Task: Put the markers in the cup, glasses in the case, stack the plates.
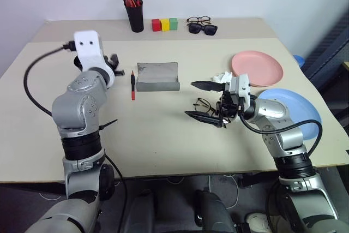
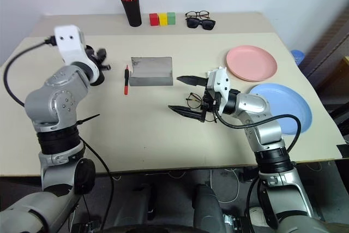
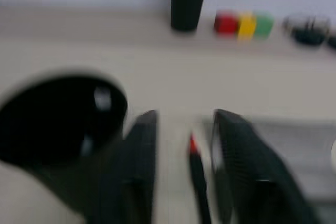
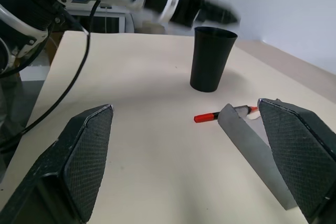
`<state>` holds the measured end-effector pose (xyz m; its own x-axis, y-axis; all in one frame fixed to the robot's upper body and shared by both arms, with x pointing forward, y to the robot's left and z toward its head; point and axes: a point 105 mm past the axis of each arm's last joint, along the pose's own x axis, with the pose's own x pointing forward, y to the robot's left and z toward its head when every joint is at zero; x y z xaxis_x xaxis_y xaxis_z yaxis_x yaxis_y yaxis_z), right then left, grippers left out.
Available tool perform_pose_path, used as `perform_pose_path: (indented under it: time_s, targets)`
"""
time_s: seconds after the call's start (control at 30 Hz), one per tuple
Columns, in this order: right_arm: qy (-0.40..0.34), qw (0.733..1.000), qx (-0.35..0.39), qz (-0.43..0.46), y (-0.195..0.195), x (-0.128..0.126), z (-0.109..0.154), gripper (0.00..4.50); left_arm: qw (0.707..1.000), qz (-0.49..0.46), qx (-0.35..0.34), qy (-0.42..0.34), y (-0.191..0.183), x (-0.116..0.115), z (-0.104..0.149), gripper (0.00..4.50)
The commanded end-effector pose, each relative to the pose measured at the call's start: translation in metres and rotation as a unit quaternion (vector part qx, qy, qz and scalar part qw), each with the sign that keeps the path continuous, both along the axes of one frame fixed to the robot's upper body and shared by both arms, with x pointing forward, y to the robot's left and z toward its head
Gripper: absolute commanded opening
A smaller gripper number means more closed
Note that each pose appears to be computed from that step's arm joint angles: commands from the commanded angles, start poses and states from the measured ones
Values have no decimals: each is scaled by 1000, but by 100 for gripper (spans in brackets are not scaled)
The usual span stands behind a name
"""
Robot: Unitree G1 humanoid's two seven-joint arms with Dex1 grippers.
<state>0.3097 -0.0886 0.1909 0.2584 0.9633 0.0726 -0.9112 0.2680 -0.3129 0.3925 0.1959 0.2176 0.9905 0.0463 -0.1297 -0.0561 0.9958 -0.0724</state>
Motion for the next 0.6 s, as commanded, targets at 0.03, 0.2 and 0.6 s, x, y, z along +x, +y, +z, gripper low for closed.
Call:
perform_pose_path:
  time_s: [0.03, 0.2, 0.6]
  targets:
    - [-22, 1000, 11, 2, 1, -3, 11, 450, 999, 6, 5, 33, 1, 6, -7, 345]
    - [-22, 1000, 12, -5, -2, -3, 10, 450, 994, -53, 30, 87, -13, 16, -24, 390]
    - [-20, 999, 14, -21, -6, -5, 7, 450, 990, -27, 57, 128, -5, 26, -44, 301]
